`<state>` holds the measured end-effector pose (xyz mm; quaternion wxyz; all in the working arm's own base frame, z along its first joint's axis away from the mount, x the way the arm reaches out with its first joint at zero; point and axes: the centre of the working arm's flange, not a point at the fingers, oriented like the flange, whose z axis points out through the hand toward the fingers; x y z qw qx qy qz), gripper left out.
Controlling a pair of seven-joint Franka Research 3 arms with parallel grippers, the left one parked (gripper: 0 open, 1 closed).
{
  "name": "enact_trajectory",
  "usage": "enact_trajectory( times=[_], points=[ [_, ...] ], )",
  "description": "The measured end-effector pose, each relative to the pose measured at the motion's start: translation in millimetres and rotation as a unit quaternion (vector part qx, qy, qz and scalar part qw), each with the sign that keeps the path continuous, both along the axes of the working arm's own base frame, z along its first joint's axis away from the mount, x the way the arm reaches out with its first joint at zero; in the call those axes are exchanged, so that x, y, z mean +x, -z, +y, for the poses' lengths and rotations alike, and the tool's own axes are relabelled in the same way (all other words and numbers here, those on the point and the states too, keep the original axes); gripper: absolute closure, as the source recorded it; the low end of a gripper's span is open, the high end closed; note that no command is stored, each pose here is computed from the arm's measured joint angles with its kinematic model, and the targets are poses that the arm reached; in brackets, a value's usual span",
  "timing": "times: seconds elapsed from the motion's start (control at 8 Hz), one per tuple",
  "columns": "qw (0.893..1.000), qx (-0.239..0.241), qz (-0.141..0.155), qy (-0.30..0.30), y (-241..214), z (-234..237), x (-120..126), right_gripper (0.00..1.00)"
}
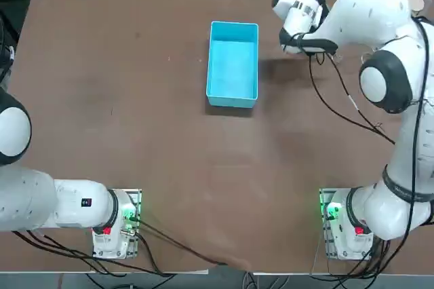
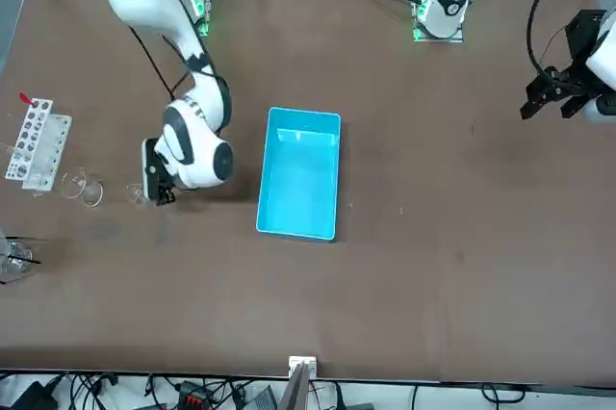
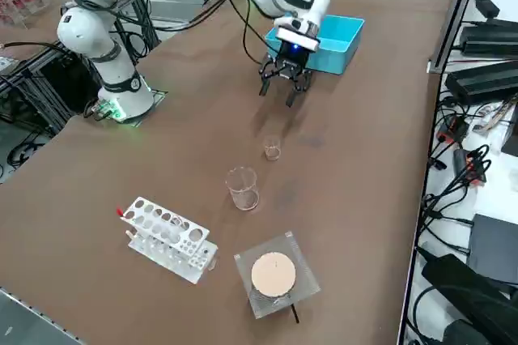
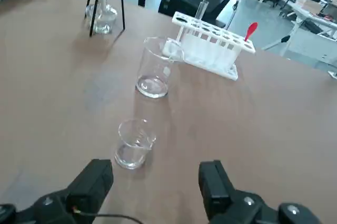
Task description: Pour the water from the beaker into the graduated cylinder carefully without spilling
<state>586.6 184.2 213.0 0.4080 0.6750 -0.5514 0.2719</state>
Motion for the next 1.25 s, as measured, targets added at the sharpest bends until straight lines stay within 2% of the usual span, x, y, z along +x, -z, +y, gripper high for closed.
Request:
enact_trajectory(
  times=[0.5, 1.25],
  points=[
    [0.995, -0.077, -0.064, -0.006, 66.9, -12.1, -6.2, 0.00],
    [0.983, -0.143, -0.111, -0.022, 125.3, -37.5, -14.9, 0.00]
  ],
)
